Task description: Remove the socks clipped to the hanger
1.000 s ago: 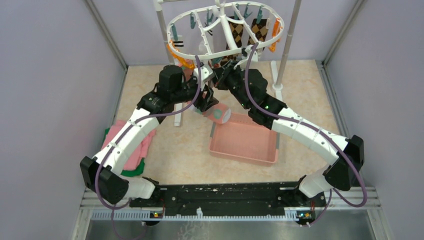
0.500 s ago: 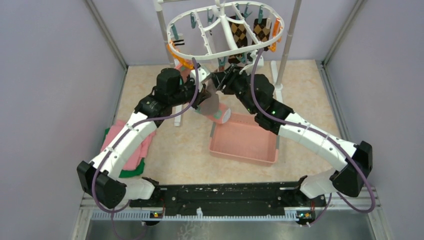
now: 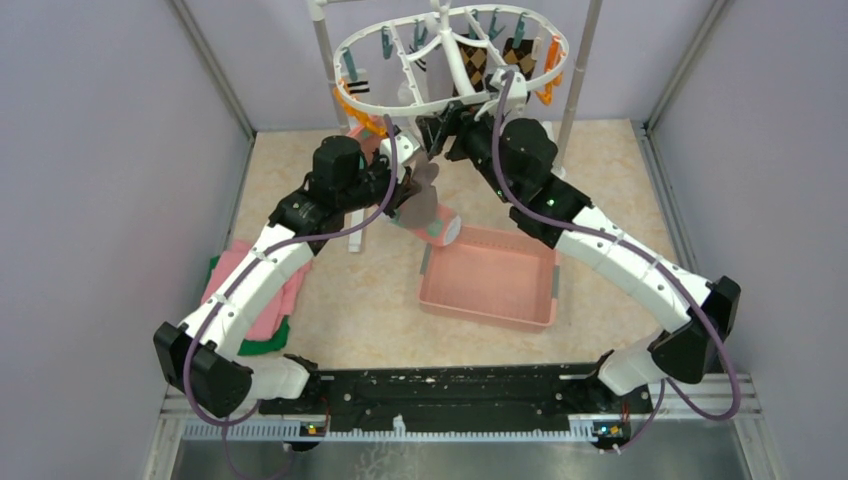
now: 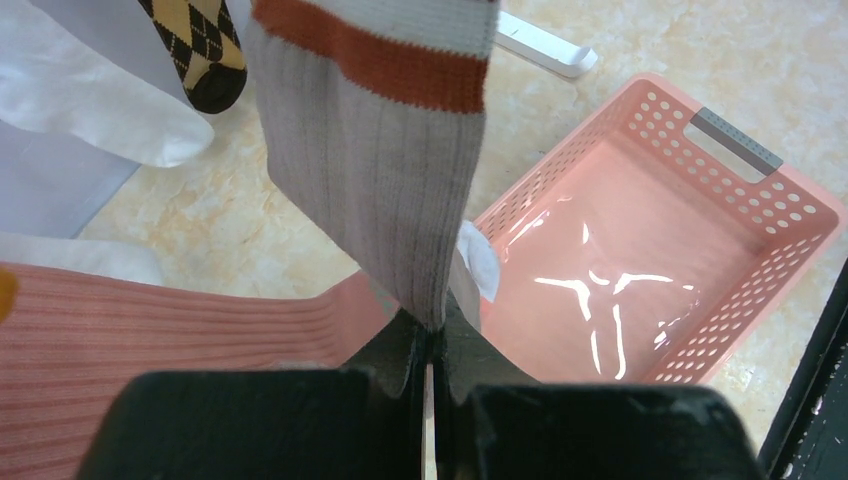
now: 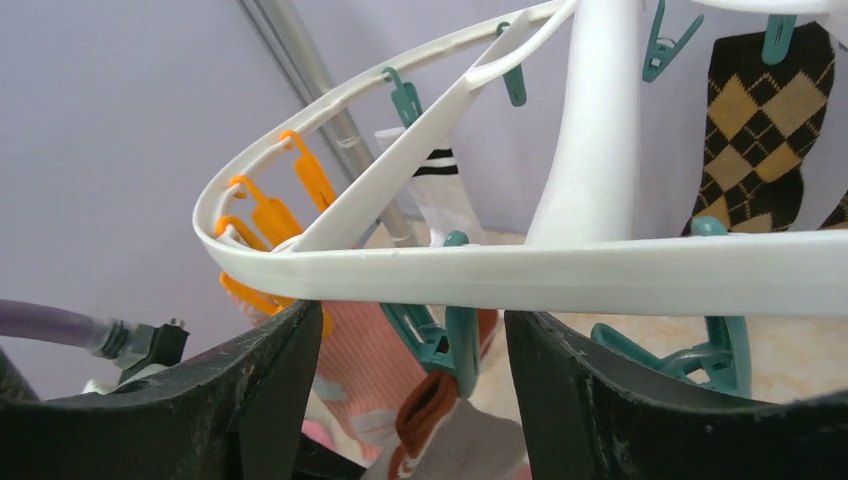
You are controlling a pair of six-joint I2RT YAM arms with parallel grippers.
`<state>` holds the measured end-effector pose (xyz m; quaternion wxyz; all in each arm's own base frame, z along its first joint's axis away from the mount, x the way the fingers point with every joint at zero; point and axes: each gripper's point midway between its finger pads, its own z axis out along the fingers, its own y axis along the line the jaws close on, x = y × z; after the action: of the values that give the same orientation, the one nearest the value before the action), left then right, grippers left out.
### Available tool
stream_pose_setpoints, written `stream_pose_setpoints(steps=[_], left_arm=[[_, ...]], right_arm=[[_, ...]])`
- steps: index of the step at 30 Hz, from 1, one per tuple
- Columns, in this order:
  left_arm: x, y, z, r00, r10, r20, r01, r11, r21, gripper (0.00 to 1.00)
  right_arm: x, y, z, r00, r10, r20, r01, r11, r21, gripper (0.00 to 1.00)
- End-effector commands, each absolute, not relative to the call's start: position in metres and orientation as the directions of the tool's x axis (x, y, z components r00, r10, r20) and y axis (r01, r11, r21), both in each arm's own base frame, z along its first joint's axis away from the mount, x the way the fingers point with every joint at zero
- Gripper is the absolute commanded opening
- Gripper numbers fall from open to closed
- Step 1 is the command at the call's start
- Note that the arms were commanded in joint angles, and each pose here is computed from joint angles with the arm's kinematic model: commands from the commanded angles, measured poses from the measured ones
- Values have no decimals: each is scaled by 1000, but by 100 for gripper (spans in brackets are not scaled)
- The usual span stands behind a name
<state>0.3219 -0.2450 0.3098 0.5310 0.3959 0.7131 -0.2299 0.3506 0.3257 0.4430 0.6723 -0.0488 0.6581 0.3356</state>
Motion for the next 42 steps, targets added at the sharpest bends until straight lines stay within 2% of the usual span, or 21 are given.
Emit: stream_pose_setpoints(steps=[1,8,17,29,42], left_arm=[[322,-248,337,-55,295,-954,807,576,132,1],[320,-249,335,-63,292,-954,810,574,122,3],[319,-249,333,-69,295,-953,807,578,120,3],[316,-255,325,-82,309,-947,823,557,111,4],[283,-257,272,-97,424,-900,880,459,121,3]], right_arm=[[360,325,457,9,286,-958,-529,815,238,66],[366,322,456,67,237,-969,-513,841,170,59],[358,306,471,118,276,-954,-499,847,183,52],[352,309,477,133,283,-950,-534,828,172,0],[364,302,463,79,279,-957,-525,828,198,0]])
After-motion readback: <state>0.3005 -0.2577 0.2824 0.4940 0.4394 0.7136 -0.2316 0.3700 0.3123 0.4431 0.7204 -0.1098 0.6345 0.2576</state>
